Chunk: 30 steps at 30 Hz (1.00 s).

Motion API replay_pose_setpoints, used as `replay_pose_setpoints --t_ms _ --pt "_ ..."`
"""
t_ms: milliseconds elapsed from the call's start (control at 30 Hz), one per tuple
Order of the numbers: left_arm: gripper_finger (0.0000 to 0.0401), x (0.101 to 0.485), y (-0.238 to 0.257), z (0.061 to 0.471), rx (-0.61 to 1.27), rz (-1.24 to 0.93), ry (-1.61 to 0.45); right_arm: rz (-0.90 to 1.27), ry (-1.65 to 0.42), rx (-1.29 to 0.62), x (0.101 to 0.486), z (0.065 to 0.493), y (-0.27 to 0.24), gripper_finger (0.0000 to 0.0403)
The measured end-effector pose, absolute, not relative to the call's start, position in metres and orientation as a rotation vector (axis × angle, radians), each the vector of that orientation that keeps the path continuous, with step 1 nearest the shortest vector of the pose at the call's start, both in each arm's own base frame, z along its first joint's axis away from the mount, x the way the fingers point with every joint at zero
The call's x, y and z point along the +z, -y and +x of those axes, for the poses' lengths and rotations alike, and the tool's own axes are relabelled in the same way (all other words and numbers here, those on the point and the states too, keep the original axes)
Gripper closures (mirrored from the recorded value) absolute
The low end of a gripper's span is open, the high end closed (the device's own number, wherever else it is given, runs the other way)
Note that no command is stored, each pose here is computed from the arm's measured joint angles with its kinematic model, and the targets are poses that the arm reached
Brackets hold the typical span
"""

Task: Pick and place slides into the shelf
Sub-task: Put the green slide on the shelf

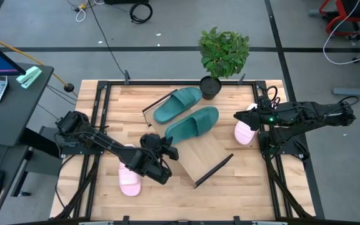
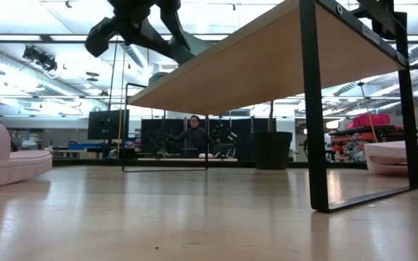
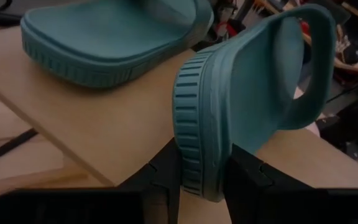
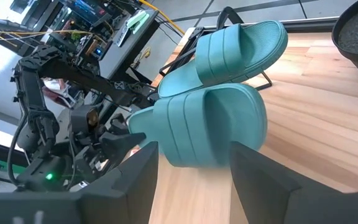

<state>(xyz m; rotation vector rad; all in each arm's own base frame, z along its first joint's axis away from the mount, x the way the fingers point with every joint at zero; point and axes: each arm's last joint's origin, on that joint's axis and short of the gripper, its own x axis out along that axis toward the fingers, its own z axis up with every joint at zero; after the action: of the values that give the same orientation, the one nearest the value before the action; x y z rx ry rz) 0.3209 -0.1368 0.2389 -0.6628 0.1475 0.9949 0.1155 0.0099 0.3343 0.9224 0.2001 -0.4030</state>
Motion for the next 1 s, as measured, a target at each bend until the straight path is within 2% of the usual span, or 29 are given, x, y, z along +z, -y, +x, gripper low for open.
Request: replay_pose_setpoints --t_ms 633,767,1000 --pt "0.0295 0.2342 0.1295 0.3146 1.056 -0.802 -0.264 0.927 -0.212 -0.385 0.3342 0.1157 -0.0105 0.0200" --pt "0.0273 0.2333 0.1296 0.3142 1.068 -0.840 -0.246 0.928 -0.213 -0.385 0.3342 0.1157 -0.0105 0.0200" --pt "0.0198 0.2312 0.1302 0.3139 1.081 -0.898 -0.243 0.926 -0.214 -0.383 0.3341 0.1157 -0.0106 0.0200"
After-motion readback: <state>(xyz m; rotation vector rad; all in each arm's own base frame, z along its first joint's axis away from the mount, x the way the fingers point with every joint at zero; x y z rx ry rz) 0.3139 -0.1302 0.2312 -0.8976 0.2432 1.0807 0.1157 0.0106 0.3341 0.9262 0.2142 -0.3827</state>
